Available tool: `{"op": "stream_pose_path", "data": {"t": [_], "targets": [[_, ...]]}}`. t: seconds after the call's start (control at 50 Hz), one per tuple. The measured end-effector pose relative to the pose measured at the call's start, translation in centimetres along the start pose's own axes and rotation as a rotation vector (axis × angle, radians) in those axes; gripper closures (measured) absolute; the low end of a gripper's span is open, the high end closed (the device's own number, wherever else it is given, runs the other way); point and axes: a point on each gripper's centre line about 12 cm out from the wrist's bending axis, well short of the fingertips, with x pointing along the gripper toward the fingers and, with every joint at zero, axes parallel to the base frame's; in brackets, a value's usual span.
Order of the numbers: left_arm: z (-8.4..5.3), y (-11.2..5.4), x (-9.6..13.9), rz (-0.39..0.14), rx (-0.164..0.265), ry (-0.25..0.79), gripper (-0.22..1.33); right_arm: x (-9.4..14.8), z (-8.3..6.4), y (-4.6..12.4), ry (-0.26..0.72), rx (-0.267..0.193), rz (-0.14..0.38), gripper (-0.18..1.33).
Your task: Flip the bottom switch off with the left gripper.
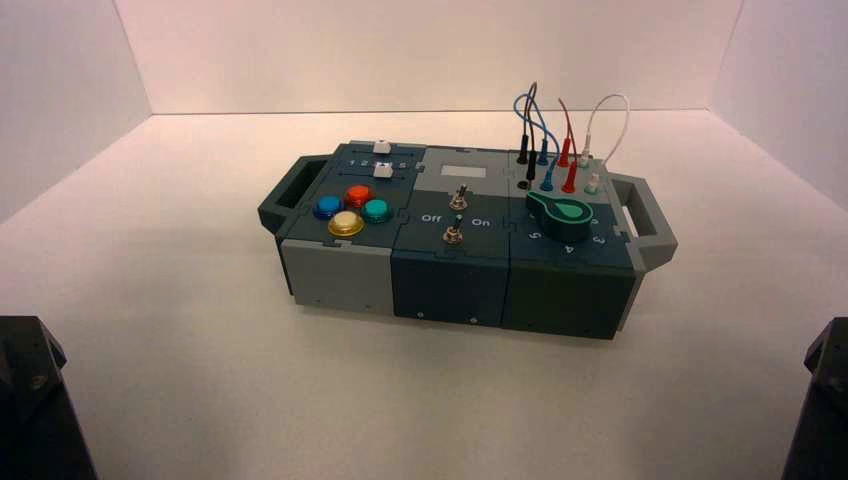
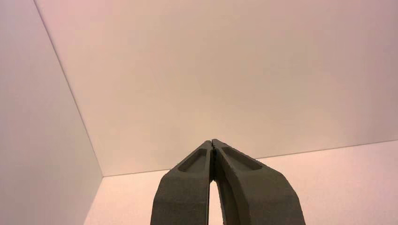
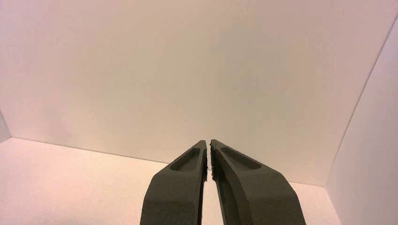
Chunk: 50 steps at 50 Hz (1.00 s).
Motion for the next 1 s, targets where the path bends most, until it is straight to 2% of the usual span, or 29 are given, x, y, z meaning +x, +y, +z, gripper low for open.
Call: {"op": "stream_pose_path", "data": {"t": [0.4, 0.5, 0.62, 0.74, 0.76, 0.8, 0.88, 1.0], "targets": [[-0.2, 0.0, -0.1, 0.000, 0.000, 0.006, 1.28, 0.0, -0.1, 0.0, 0.005, -0.001, -0.002, 1.13], [-0.6, -0.1, -0.1, -0.003, 0.000, 0.044, 1.28, 0.0, -0.7, -0.2, 0.056, 0.008, -0.011, 1.25], [-1.1, -0.6, -0.2, -0.023, 0.001, 0.113, 1.28, 0.0, -1.3, -0.4, 0.135, 0.030, -0.030, 1.27], [-1.2, -2.1, -0.2, -0.075, 0.016, 0.206, 1.28, -0.1, -1.9, -0.6, 0.227, 0.069, -0.054, 1.27], [-1.1, -2.9, -0.4, -0.105, 0.023, 0.243, 1.28, -0.1, -2.1, -0.6, 0.270, 0.096, -0.064, 1.27], [-1.0, -3.5, -0.4, -0.128, 0.031, 0.270, 1.28, -0.1, -2.2, -0.7, 0.309, 0.118, -0.074, 1.27], [-0.5, -5.4, -0.6, -0.196, 0.059, 0.356, 1.28, -0.2, -1.9, -0.8, 0.416, 0.173, -0.096, 1.27], [0.5, -7.0, -1.1, -0.254, 0.084, 0.445, 1.28, -0.5, -1.3, -0.6, 0.519, 0.207, -0.096, 1.27]]}}
